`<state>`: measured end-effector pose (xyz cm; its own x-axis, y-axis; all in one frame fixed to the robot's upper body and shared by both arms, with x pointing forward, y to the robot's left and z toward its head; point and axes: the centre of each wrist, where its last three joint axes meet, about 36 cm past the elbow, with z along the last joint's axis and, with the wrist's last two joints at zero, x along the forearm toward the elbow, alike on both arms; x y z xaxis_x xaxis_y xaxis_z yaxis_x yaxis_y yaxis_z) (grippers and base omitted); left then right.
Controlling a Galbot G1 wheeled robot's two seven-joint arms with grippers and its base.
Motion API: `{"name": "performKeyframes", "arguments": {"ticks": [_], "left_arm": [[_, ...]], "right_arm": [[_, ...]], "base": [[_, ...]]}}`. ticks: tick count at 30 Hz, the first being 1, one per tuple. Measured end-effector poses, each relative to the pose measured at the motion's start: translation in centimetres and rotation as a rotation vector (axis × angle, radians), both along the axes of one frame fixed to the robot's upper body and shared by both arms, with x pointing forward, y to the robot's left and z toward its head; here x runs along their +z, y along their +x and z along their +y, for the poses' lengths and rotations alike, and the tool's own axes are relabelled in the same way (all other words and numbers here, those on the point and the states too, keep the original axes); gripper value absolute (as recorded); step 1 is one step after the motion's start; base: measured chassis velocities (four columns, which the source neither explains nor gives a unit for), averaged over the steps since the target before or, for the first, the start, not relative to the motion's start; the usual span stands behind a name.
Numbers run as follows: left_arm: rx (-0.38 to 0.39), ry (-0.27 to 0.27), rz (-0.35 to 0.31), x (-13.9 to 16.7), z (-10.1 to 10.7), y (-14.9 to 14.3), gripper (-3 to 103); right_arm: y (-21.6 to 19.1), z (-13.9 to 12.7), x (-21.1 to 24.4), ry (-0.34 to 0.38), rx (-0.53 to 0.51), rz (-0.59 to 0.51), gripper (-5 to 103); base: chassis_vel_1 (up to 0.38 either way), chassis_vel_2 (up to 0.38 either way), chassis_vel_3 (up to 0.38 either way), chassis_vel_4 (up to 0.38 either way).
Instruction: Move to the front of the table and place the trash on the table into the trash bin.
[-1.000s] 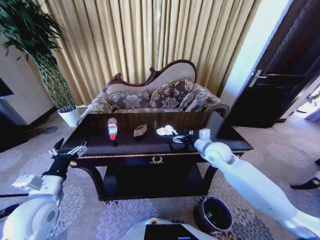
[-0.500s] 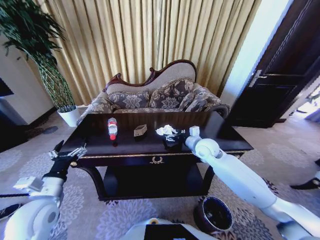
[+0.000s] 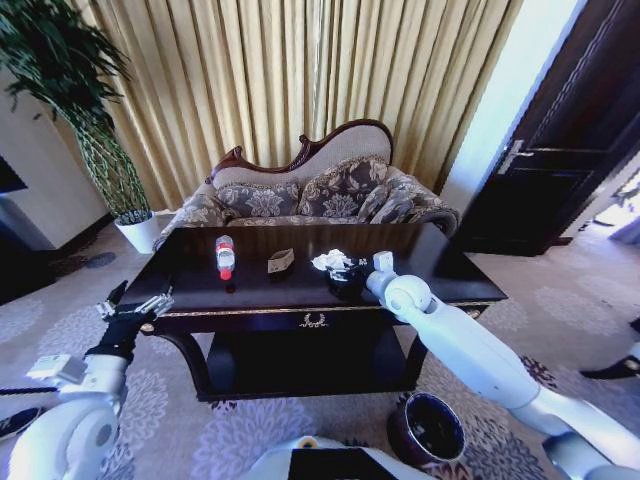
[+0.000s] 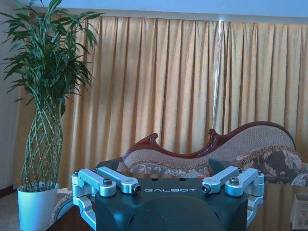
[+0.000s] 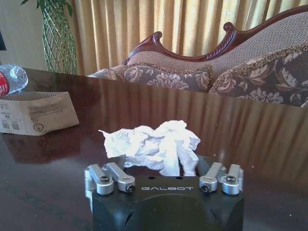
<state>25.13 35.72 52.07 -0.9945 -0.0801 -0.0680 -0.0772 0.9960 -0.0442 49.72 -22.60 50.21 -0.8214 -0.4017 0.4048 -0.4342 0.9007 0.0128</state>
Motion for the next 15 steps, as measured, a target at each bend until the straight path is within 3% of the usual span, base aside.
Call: {"name": "performKeyframes", "arguments": {"ticks": [2,6,10,15], "left_arm": [[0.0,0.0,0.001,-0.1,0.05,-0.03,100],[0.002,0.0,0.003,-0.32,0.13,-0.1,100],[0.001,0.0,0.004,-0.38,0.12,-0.09,100],[-0.005,-0.002,0.003,-0.42,-0.01,0.0,100]], "right_arm": [[-0.07,-0.05,-0.13,-0.001,-0.001,0.001,78],[-0.23,-0.35,-0.45,0.001,-0.01,0.0,56],[-0.33,-0.42,-0.49,0.002,-0.011,-0.001,50],[-0.45,-0.5,-0.38,0.002,-0.011,-0.005,28]], "base": [[0.0,0.0,0.0,0.0],[0.0,0.0,0.0,0.0],[0.0,0.0,0.0,0.0],[0.0,0.0,0.0,0.0]]}}
